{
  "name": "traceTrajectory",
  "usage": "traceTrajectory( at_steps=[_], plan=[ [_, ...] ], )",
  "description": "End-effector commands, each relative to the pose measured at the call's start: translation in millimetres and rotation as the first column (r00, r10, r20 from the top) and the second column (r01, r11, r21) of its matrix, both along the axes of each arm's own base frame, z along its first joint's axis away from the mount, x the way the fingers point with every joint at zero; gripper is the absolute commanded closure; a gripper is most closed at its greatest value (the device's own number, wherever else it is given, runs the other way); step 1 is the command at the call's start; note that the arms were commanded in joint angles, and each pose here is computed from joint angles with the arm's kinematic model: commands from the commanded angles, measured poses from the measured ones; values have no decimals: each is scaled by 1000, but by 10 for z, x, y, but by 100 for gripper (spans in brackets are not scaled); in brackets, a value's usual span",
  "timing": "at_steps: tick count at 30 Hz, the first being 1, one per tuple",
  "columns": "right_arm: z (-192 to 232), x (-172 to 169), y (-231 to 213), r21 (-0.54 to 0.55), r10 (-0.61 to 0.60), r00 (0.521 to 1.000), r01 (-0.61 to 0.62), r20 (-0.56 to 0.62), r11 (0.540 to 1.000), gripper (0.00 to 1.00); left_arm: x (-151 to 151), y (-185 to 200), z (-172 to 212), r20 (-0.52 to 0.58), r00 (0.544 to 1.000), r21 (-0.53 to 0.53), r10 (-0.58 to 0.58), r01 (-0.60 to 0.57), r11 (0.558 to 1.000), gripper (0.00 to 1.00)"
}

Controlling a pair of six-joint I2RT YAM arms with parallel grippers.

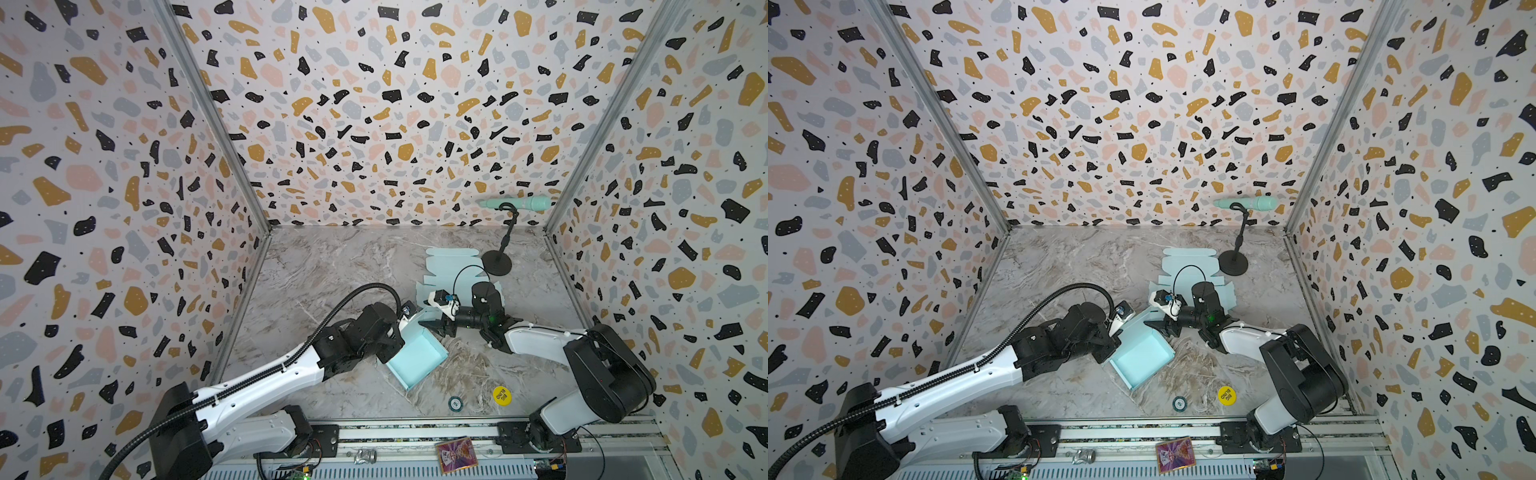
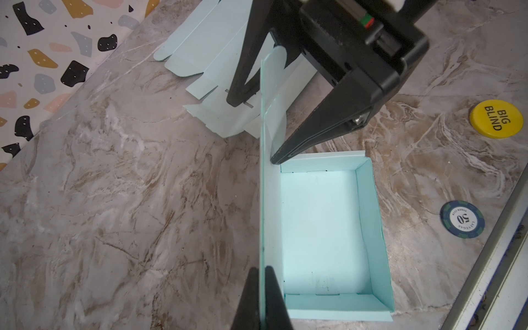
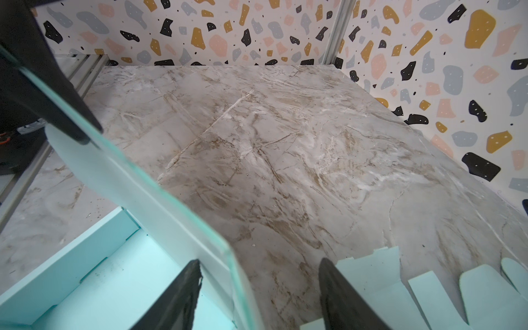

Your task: Fold the paper box

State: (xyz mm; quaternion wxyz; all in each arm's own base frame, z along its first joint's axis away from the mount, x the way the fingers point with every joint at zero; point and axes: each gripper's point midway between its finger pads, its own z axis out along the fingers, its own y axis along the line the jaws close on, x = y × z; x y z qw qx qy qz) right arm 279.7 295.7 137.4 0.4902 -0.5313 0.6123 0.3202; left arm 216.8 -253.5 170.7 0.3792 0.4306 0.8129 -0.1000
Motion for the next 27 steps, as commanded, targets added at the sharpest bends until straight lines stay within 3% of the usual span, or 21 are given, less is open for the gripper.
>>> traceTrajectory(
  at_steps=[1,11,27],
  plan=[
    [52,23,40,-8,17,1000,-17,16,1000,38,27,-56,44,22,1000,-19,-16,16,1000,100],
    [140,-19,-105,26,-28,999,27,38,999,54,57,-37,11,25,1000,6,-5,5,1000,100],
    [28,1,-131,-7,-35,999,35,16,999,70,87,2,17,44,999,12,15,-15,1000,100]
  ],
)
